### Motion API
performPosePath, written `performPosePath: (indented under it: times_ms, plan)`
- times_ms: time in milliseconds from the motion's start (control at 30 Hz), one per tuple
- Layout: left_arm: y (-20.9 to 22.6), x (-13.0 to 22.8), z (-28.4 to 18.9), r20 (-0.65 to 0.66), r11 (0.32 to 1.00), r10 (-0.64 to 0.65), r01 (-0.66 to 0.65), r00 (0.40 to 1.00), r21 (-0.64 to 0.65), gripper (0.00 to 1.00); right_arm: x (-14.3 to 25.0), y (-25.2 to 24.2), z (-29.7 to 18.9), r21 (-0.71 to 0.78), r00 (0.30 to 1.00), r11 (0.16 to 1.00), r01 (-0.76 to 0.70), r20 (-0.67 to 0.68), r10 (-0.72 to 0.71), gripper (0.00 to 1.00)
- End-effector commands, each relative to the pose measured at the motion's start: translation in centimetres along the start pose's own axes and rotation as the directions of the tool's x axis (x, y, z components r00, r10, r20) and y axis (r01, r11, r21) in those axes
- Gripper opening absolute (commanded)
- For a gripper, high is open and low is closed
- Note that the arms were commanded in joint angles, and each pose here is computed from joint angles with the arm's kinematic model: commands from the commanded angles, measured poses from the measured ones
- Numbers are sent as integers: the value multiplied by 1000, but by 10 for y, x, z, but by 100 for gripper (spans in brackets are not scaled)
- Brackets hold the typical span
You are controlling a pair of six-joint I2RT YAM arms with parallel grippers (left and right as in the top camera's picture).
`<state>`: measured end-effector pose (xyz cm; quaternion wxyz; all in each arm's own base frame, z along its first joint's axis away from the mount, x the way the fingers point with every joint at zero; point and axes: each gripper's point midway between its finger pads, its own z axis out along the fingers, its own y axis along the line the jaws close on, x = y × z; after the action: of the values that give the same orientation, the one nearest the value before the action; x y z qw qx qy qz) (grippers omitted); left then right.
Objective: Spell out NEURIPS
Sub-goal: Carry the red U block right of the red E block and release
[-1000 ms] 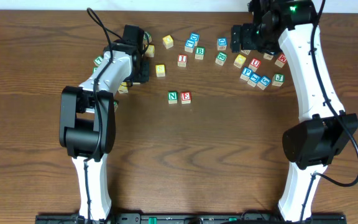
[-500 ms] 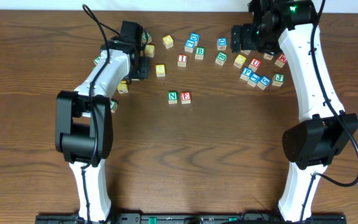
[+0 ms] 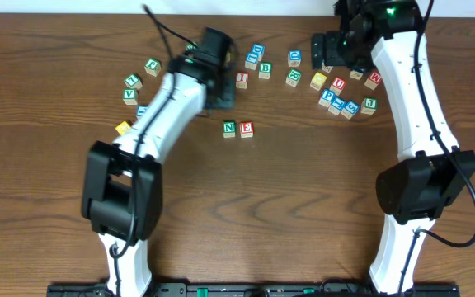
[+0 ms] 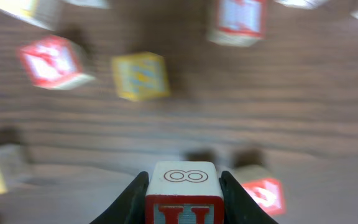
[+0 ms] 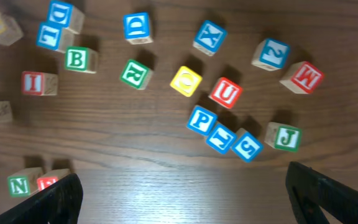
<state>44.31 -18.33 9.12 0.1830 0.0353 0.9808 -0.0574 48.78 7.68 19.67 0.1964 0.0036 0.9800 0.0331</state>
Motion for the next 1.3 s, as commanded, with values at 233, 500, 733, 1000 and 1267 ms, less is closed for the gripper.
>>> performPosePath:
  times_ms: [233, 500, 733, 1000, 1267]
  plan:
    - [-92, 31, -3, 19, 998, 31, -32, 999, 53, 27, 1, -66, 0, 78, 993, 991, -112, -17, 114, 99]
    - [-110, 45, 35, 6, 999, 40, -41, 999, 28, 27, 12, -90, -2, 101, 985, 982, -159, -55, 165, 98]
    - [-98, 55, 65, -25, 999, 8, -8, 1000, -35, 27, 15, -89, -2, 102, 984, 982, -158, -71, 165, 98]
    - [-98, 53, 65, -14, 999, 5, -6, 1000, -41, 41, 21, -89, -2, 103, 982, 982, -157, -91, 166, 99]
    - [-99, 51, 65, -7, 999, 4, -5, 1000, -35, 48, 20, -86, -2, 86, 982, 984, -159, -93, 166, 99]
